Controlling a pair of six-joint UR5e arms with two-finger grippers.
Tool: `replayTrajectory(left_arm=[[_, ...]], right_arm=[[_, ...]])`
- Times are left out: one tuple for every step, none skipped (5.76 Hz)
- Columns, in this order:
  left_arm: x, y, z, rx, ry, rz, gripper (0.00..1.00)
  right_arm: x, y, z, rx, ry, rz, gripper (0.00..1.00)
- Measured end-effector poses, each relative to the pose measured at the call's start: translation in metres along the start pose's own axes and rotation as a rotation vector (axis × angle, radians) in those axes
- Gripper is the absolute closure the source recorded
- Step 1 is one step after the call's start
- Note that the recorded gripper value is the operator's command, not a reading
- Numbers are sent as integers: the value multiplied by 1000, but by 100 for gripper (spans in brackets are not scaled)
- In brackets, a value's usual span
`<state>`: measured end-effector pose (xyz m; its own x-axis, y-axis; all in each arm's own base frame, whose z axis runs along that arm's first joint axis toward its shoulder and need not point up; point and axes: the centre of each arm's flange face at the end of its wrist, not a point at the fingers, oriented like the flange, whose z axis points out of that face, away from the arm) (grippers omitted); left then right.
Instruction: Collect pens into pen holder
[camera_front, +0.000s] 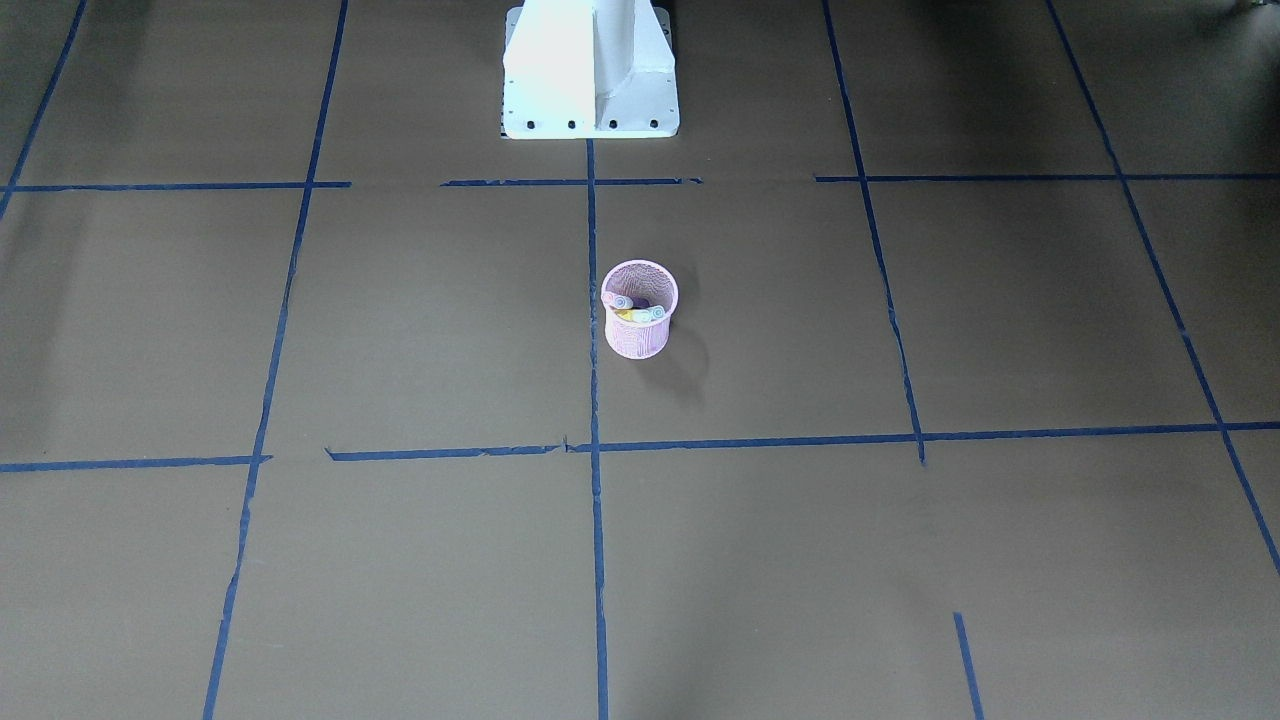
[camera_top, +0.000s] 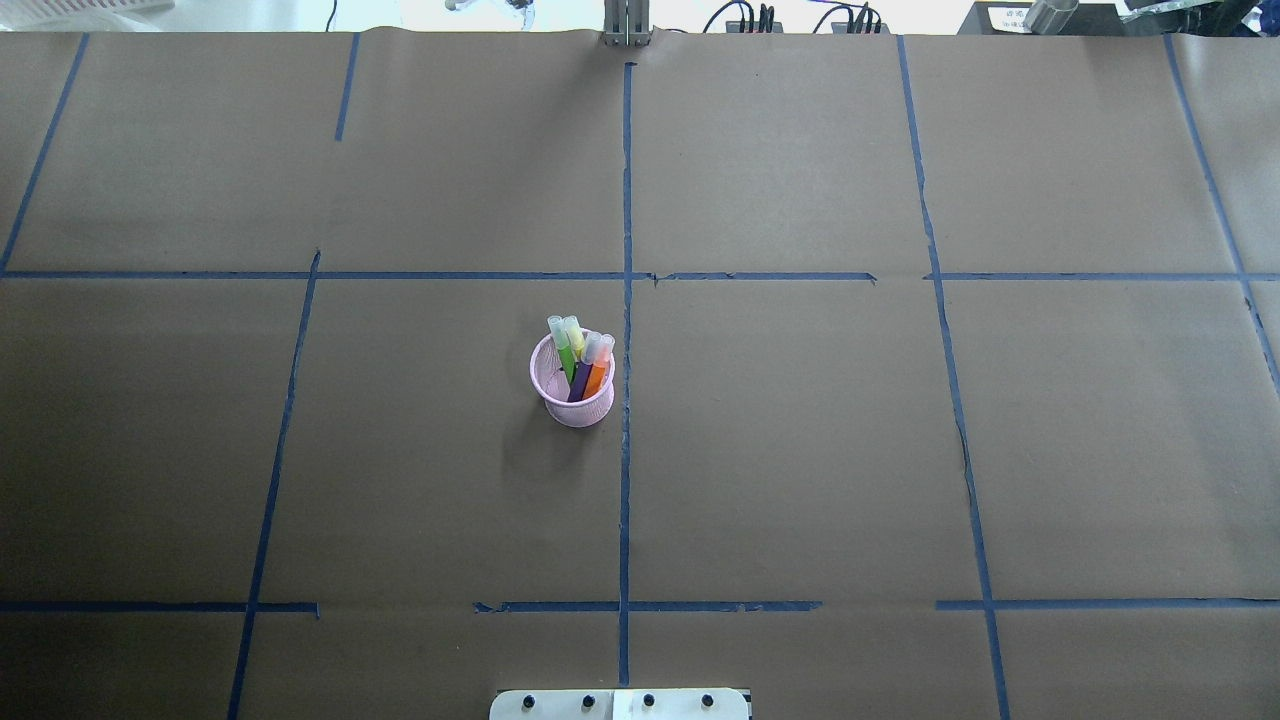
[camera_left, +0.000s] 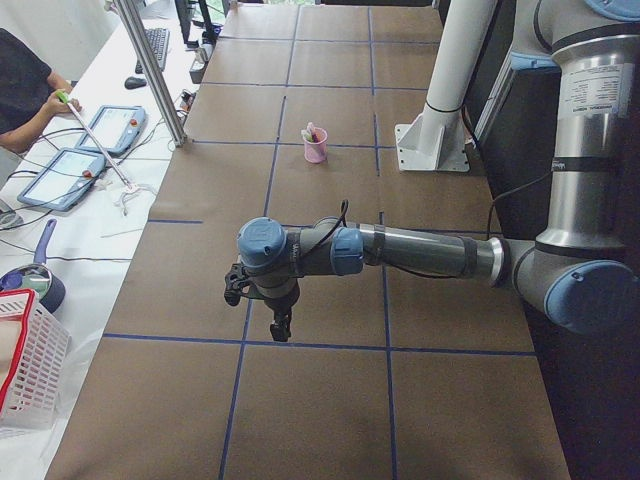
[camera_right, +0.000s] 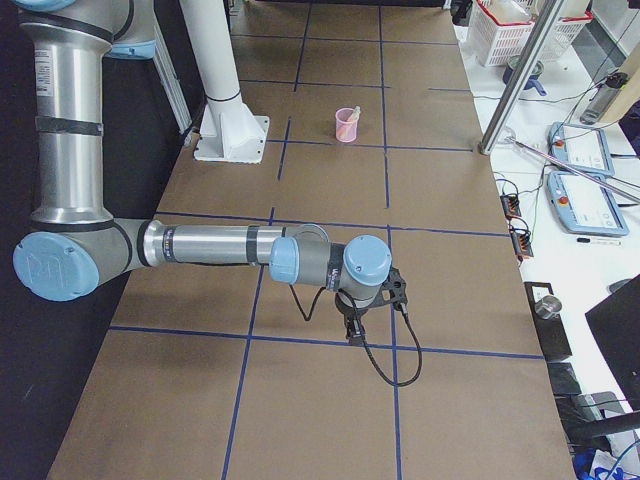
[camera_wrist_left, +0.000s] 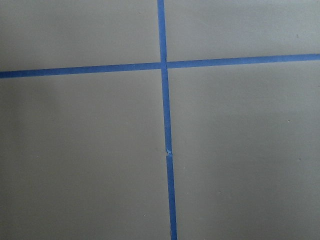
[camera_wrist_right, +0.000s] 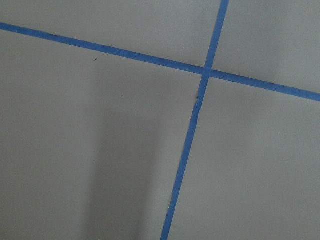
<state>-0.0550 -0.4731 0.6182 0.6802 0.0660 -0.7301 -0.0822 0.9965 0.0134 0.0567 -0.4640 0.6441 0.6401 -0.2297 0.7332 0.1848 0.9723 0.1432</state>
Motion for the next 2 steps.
replayTrajectory(left_arm=[[4,-3,-4,8,-1,7,0],[9,-9,-9,18,-2,16,0]], right_arm=[[-1,-2,-1,3,1,-3,0],[-2,-4,-3,5,1,-6,0]])
